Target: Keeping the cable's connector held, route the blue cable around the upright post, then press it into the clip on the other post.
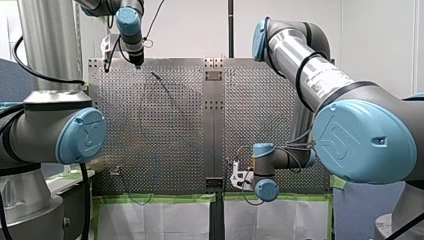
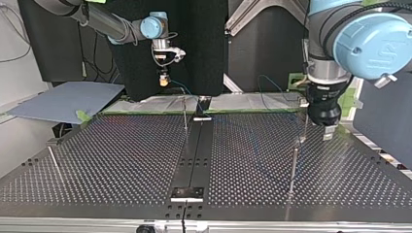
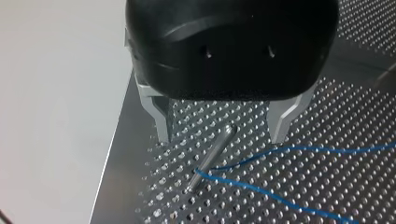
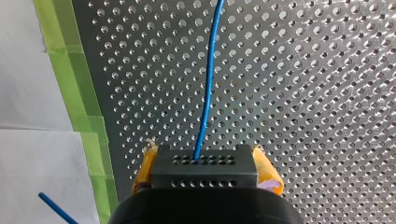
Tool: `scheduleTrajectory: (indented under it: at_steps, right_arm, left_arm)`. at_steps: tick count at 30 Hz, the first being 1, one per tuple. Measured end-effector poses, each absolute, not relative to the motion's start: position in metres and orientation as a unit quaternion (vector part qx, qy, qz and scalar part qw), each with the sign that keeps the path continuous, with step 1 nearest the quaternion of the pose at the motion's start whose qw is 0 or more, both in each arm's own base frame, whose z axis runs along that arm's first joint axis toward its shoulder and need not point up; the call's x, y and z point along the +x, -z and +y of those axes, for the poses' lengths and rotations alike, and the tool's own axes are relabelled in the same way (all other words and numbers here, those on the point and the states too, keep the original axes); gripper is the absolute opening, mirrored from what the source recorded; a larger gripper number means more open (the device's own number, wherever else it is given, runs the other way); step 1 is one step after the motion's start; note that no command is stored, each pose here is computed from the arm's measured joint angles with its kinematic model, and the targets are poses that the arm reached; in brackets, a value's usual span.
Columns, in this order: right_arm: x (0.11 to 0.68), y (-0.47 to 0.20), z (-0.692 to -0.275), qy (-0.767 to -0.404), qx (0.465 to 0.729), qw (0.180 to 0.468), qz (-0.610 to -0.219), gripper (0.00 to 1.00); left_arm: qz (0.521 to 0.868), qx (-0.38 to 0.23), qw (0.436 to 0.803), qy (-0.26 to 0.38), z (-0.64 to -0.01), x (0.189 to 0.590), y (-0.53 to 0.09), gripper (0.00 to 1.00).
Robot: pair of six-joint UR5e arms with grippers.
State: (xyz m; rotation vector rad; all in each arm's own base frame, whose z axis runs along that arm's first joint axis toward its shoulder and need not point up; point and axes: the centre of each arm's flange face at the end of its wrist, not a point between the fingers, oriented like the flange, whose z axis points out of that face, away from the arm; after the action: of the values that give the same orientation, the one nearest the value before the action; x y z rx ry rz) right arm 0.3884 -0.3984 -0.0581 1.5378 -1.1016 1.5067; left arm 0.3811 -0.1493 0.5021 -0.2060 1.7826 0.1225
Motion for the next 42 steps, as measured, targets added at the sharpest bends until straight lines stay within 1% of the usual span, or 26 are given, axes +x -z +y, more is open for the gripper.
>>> scheduleTrajectory:
  at_steps: [20,26,34,42]
  right_arm:
    - [0.389,0.058,-0.399,-0.583,0.595,0.354,-0.426,0.0]
    - [0.389,0.058,-0.399,-0.583,0.594,0.354,-0.426,0.0]
    - [0.389,0.058,-0.399,-0.584,0.594,0.354,-0.426,0.0]
    - [0.39,0.057,-0.399,-0.585,0.593,0.354,-0.425,0.0]
  left_arm:
    - [0.775,-0.089,0.623,-0.056,-0.149,0.38,-0.503,1.0]
    - [0.777,-0.055,0.625,-0.05,-0.156,0.383,-0.502,1.0]
    - [0.785,0.002,0.619,-0.037,-0.176,0.398,-0.491,1.0]
    - [0.773,0.051,0.631,-0.032,-0.204,0.416,-0.491,1.0]
